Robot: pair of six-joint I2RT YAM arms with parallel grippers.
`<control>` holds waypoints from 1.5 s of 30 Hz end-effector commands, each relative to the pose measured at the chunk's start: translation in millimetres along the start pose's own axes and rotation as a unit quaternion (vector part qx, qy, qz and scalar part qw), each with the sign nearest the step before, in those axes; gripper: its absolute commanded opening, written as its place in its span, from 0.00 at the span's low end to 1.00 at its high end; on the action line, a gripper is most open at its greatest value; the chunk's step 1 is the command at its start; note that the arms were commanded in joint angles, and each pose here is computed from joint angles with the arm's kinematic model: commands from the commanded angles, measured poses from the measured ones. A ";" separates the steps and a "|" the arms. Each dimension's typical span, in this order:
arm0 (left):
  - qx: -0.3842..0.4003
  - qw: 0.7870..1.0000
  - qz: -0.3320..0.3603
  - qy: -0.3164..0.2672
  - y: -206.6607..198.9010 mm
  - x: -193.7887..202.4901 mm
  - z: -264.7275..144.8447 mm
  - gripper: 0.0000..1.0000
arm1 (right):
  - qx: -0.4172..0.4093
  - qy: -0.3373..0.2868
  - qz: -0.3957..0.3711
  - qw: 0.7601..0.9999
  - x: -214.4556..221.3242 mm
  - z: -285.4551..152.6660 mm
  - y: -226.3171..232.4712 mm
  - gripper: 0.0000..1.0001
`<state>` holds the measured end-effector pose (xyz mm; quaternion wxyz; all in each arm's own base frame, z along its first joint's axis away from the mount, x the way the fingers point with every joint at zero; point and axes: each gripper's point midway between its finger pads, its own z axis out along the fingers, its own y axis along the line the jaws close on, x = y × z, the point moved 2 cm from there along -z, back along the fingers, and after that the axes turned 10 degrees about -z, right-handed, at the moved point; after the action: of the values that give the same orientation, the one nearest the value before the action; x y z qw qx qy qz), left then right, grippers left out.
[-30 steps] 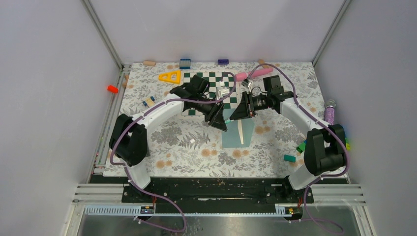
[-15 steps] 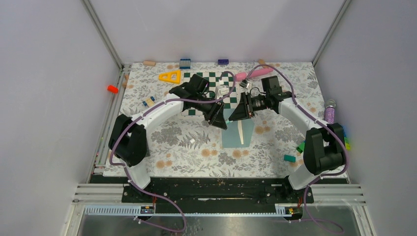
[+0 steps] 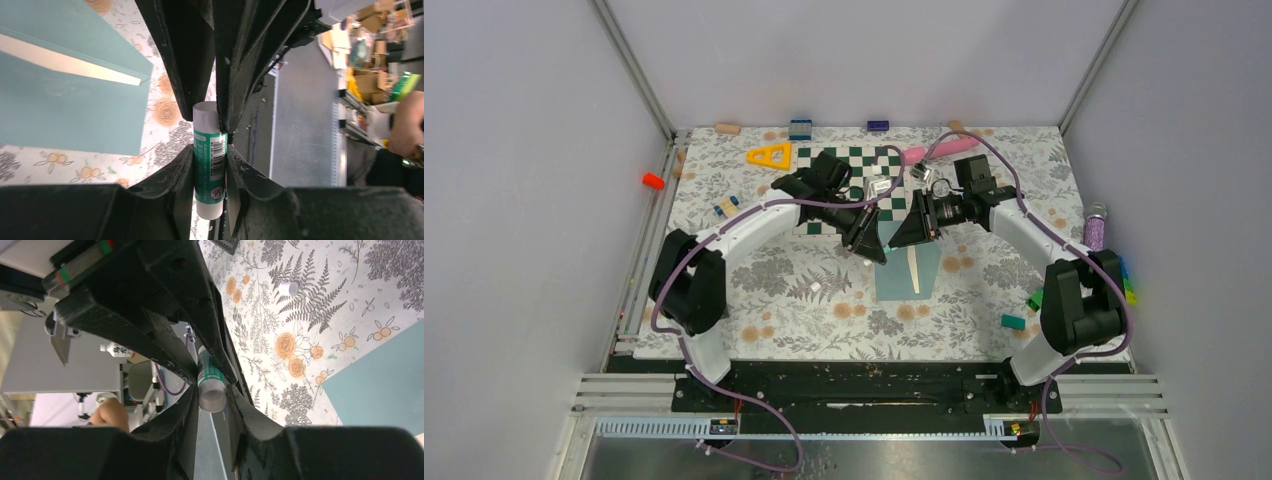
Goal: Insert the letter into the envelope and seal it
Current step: Unscrew the solid glue.
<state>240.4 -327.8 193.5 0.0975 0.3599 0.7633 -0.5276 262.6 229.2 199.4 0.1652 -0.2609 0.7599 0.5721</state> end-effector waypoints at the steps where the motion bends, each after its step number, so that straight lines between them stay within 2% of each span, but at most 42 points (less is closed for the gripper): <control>1: 0.107 0.994 -0.002 0.009 -23.7 -6.8 -0.2 0.25 | -0.042 -0.007 -0.103 0.994 -2.2 -7.6 33.1 0.26; 5: 0.163 0.986 -0.019 0.011 -33.4 -6.9 -7.3 0.25 | -0.040 -0.009 -0.167 0.985 4.5 -13.4 42.4 0.27; 9: 0.172 0.985 -0.022 0.009 -35.0 -7.2 -10.1 0.25 | -0.036 -0.012 -0.178 0.983 4.7 -15.0 45.1 0.27; 10: 0.164 0.986 -0.021 0.008 -32.9 -7.7 -9.9 0.25 | -0.030 -0.012 -0.176 0.984 3.8 -14.9 43.5 0.29; 14: 0.094 0.996 -0.008 -0.005 -18.9 -10.7 -8.7 0.26 | 0.000 -0.011 -0.144 0.990 -3.5 -13.4 34.3 0.53; 15: 0.064 0.998 -0.006 -0.014 -12.7 -13.8 -8.7 0.26 | 0.013 -0.010 -0.133 0.991 -6.2 -12.6 29.2 0.55; 20: -0.064 0.996 0.006 -0.062 14.7 -23.9 -12.9 0.24 | 0.042 0.007 -0.044 0.998 -9.2 -6.3 5.2 0.54; 25: -0.112 0.991 0.018 -0.066 22.5 -23.3 -9.3 0.24 | 0.032 0.021 0.028 0.999 -7.4 2.5 -11.5 0.51; 28: -0.121 0.990 0.041 -0.058 21.5 -21.3 -4.1 0.23 | 0.004 0.024 0.035 0.999 -5.9 4.2 -9.1 0.50; 31: -0.076 0.996 0.038 -0.032 9.9 -15.9 1.3 0.24 | -0.009 0.021 -0.014 1.000 -5.2 0.5 0.3 0.51; 33: -0.021 0.999 0.031 -0.008 -3.9 -11.5 4.9 0.24 | 0.003 0.030 -0.078 0.996 1.9 -5.3 3.8 0.55; 37: 0.027 0.999 0.018 0.015 -13.1 -1.3 7.7 0.24 | 0.051 0.050 -0.197 0.978 13.5 -22.2 4.1 0.60; 42: 0.077 0.997 0.017 0.024 -27.6 1.2 6.7 0.25 | 0.045 0.046 -0.357 0.932 31.9 -36.8 7.3 0.70; 45: 0.103 0.994 0.009 0.030 -32.8 3.5 7.7 0.25 | 0.001 0.003 -0.483 0.876 43.8 -44.5 20.3 0.75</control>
<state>222.7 -333.4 187.6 0.0524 0.3674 0.7547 -0.5410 236.1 193.0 202.0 0.3197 -0.4932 0.6737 0.4479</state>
